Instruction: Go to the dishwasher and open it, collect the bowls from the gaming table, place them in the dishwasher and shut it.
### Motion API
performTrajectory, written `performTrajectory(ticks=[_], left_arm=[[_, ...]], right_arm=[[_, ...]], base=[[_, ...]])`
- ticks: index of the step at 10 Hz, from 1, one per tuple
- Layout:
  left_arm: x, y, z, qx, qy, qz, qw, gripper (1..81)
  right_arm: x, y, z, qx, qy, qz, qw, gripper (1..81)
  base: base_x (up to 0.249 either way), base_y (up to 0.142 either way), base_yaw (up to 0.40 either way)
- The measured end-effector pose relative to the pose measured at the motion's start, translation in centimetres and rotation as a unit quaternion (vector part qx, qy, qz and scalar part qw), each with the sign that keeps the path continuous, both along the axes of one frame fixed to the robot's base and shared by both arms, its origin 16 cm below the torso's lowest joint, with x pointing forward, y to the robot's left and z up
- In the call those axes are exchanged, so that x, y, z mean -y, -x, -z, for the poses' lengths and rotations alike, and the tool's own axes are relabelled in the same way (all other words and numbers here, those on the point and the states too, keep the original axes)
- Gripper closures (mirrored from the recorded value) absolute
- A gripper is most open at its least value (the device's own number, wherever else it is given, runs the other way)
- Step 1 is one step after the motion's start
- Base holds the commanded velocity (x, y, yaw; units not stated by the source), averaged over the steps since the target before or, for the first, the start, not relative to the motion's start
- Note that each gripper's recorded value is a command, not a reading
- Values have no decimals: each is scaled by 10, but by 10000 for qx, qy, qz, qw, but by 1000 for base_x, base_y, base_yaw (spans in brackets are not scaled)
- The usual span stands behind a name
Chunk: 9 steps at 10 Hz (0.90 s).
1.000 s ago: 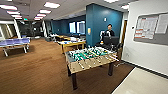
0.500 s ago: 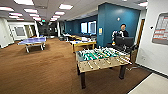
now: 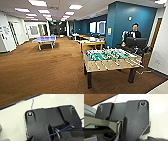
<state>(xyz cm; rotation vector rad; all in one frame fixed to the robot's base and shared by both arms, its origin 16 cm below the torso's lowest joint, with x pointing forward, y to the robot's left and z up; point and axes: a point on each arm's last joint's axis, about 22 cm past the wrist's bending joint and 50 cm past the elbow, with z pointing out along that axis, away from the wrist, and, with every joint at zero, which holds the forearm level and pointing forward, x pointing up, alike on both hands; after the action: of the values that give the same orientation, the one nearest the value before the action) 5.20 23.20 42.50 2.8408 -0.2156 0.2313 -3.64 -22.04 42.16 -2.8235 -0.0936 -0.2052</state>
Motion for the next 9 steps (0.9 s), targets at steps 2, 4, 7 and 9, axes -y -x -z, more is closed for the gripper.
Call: performTrajectory(ticks=[2, 4, 7, 9], left_arm=[[4, 1, 0, 1, 23, 2, 10000, 10], [2, 4, 0, -31, 11, 6, 10000, 10], [3, 5, 1, -32, 14, 3, 10000, 10], [2, 7, 1, -49, 7, 2, 10000, 10]], right_arm=[[0, 0, 0, -7, 1, -11, 10000, 10], [1, 2, 0, -6, 6, -5, 10000, 10], [0, 1, 0, 0, 2, -6, 10000, 10], [0, 1, 0, 1, 3, -3, 10000, 10]], base=[[0, 0, 199], [0, 0, 174], [0, 0, 140], [0, 0, 43]])
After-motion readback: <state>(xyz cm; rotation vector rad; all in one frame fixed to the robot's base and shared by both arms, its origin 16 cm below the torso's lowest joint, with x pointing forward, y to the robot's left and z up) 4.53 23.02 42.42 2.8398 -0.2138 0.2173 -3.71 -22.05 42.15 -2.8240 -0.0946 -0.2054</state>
